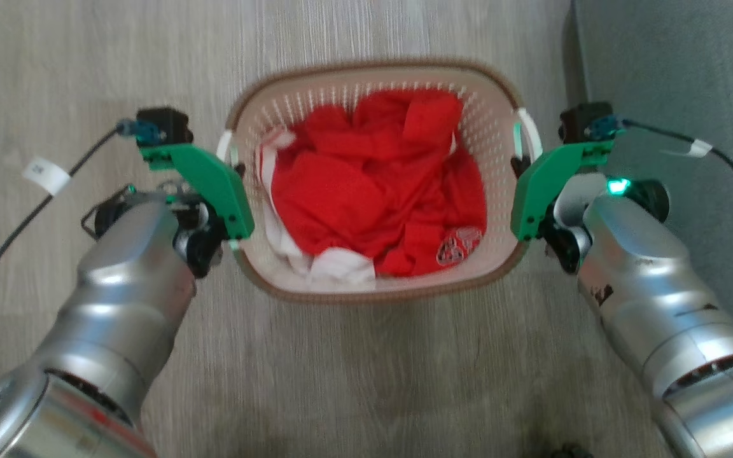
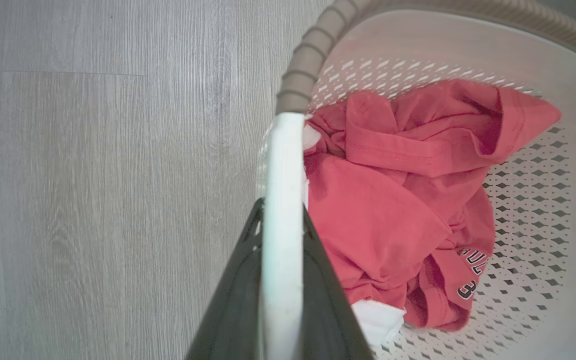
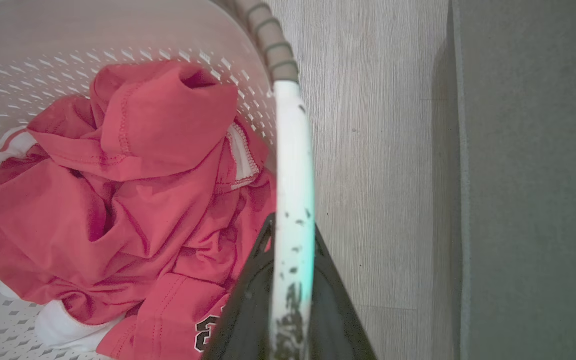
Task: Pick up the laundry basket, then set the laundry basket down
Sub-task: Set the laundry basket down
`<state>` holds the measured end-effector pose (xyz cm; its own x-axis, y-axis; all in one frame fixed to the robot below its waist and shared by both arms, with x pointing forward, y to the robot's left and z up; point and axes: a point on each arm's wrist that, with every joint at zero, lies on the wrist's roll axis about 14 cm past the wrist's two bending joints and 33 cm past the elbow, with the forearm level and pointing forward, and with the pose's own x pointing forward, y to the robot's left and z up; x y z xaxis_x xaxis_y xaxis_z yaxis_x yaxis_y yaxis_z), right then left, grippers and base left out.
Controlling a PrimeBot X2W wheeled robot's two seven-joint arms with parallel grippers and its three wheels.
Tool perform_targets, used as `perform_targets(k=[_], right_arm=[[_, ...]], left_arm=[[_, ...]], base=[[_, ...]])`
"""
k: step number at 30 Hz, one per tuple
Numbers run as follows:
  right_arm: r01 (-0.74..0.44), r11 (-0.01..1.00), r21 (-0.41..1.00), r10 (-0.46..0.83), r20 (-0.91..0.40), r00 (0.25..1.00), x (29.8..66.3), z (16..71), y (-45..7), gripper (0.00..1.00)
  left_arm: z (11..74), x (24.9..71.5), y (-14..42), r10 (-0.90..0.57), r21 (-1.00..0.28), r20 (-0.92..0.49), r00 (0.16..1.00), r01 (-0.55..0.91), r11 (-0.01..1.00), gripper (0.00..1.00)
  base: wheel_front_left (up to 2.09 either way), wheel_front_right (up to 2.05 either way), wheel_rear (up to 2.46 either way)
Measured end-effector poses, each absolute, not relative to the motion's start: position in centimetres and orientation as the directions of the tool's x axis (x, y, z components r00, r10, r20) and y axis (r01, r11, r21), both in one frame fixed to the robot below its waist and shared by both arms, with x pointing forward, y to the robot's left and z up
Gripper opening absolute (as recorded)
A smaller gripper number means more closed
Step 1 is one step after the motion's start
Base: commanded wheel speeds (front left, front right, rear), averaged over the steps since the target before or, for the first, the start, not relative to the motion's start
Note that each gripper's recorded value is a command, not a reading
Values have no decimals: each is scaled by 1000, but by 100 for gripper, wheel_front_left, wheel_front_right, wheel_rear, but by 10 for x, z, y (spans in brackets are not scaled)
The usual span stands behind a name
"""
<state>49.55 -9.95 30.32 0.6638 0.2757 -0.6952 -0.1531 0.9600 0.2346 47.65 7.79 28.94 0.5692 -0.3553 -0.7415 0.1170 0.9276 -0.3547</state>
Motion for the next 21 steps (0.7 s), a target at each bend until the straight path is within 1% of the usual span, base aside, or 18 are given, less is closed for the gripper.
perform_targets(k=[11,21], right_arm=[[-148,964,221,262,-679,686,520,238,-104,0],[-122,968,219,244,-708,663,518,188,-110,0]], left_arm=[[223,499,73,-360,-346,-743,565,137,928,0],[176,495,67,-368,-353,-757,541,136,926,0]], base=[[0,0,0],[0,0,0]])
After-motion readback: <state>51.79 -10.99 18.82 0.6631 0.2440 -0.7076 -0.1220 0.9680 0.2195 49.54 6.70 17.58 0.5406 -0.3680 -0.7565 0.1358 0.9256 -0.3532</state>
